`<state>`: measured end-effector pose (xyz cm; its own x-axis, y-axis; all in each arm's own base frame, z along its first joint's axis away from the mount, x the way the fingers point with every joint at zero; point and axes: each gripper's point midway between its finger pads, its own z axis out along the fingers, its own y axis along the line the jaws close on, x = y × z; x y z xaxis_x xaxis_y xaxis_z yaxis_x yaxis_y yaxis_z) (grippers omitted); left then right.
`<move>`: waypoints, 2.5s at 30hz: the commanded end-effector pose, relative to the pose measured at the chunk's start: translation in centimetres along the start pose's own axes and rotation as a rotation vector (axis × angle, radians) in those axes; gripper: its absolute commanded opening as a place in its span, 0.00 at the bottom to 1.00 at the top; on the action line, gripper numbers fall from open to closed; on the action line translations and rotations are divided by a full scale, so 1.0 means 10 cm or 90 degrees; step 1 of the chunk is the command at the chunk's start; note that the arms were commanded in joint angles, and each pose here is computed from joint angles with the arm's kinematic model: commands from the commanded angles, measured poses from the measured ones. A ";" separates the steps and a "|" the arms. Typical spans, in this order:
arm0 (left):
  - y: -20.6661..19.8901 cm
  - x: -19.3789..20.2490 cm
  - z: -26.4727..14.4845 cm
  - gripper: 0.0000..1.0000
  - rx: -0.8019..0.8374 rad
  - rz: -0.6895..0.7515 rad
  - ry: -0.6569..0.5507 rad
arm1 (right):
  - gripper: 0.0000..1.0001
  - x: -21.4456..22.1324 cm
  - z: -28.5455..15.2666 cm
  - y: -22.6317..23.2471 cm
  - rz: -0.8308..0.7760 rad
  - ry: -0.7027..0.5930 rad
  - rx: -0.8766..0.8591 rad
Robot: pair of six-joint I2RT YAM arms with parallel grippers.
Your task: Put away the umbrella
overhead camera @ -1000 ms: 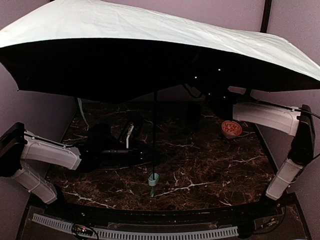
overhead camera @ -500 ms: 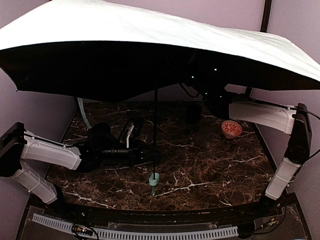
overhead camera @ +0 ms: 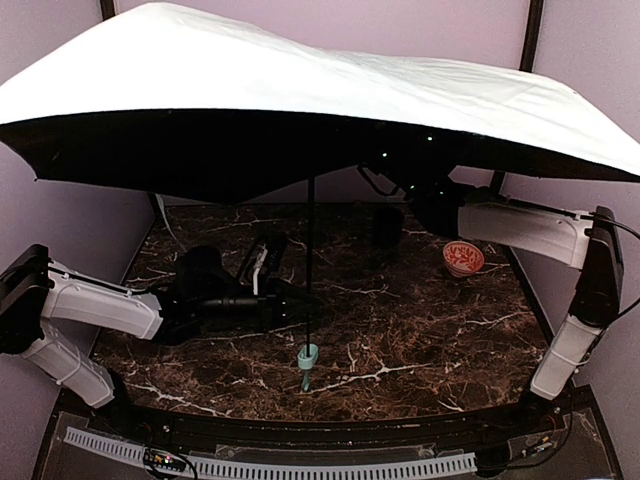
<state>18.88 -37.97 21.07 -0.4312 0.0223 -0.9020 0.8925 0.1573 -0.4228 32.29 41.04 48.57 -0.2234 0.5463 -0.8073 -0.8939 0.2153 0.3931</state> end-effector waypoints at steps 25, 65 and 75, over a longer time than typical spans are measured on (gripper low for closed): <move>-0.62 -1.35 -0.54 0.00 -0.060 0.339 -0.223 | 0.06 2.23 -0.65 -0.28 -0.094 0.384 0.045; -0.12 -0.61 -0.32 0.00 -0.097 0.267 -0.129 | 0.00 1.04 -0.41 -0.22 -0.176 0.213 0.105; 0.16 -0.41 -0.63 0.71 -0.228 0.268 -0.081 | 0.00 0.20 -0.35 -0.41 -0.267 0.111 0.151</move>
<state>21.04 -34.17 23.83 -0.0645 0.0500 -0.9967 0.9186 0.3932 -0.0397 32.39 41.69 36.85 -0.1529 0.1635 -0.9746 -0.8486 0.4836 0.2143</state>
